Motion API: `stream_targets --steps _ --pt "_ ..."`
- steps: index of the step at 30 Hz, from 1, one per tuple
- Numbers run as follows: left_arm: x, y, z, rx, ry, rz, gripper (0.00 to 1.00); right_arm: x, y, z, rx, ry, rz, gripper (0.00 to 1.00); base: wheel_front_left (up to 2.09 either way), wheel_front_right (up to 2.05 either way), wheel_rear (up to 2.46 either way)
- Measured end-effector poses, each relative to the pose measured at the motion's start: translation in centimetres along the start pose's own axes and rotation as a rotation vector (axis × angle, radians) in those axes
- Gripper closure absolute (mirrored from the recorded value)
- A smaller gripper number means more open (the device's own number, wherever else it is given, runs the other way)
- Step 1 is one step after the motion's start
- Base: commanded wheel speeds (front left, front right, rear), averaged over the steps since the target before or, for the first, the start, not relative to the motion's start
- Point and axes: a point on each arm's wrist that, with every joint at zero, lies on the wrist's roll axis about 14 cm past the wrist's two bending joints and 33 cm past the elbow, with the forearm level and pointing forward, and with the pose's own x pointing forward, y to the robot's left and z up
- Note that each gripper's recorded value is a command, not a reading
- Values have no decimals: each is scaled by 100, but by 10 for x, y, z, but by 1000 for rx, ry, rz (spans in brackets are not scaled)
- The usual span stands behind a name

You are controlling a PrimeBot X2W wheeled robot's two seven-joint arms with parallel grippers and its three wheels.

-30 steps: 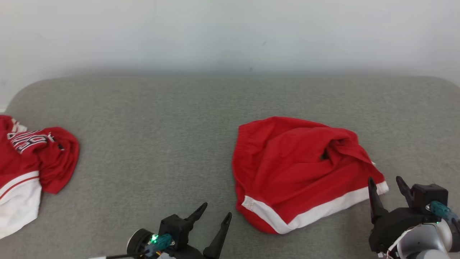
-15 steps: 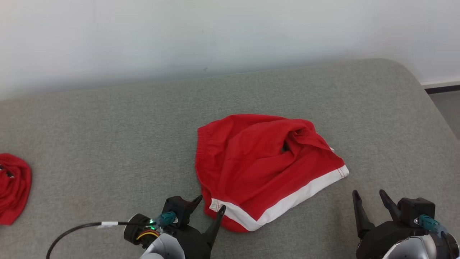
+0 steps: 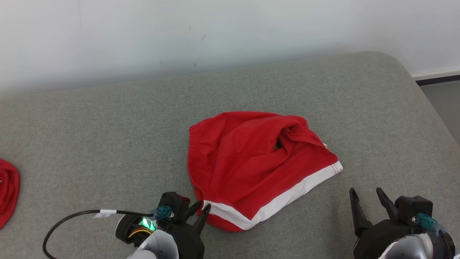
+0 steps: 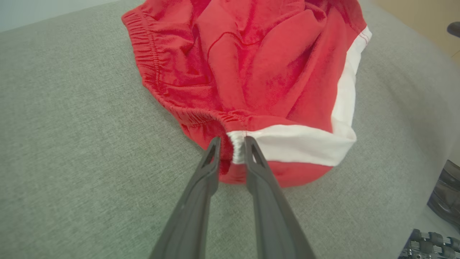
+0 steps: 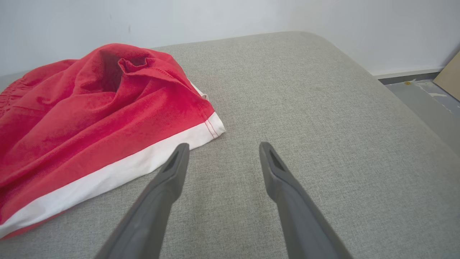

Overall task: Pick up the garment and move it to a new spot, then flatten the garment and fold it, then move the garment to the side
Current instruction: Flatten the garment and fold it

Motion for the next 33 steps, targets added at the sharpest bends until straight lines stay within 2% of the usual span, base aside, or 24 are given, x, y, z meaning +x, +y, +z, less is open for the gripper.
stream_targets --steps 4,5,6,7,12,19,23,33 --pt "1 -2 -7 0 34 -3 71 0 0 -1 1 2 -1 0 0 0 0" --pt "2 -2 -8 -1 38 -4 78 0 0 -2 1 4 -1 0 0 0 0" --pt "2 -3 -10 -2 49 -6 96 0 0 -2 1 4 -1 0 0 0 0" --pt "2 -4 -11 -2 52 -7 100 1 0 -2 1 5 -1 0 0 0 0" --pt "-1 -3 -7 -6 26 1 100 3 0 -3 -5 15 -3 0 0 0 0" --pt "-13 9 -22 -62 9 52 100 22 -8 -5 -79 78 -9 0 0 0 0" --pt "-17 14 -34 -99 16 74 100 40 2 -13 -120 125 33 0 0 0 0" --pt "-16 26 -40 -139 4 110 100 66 3 -38 -208 225 35 0 0 0 0"
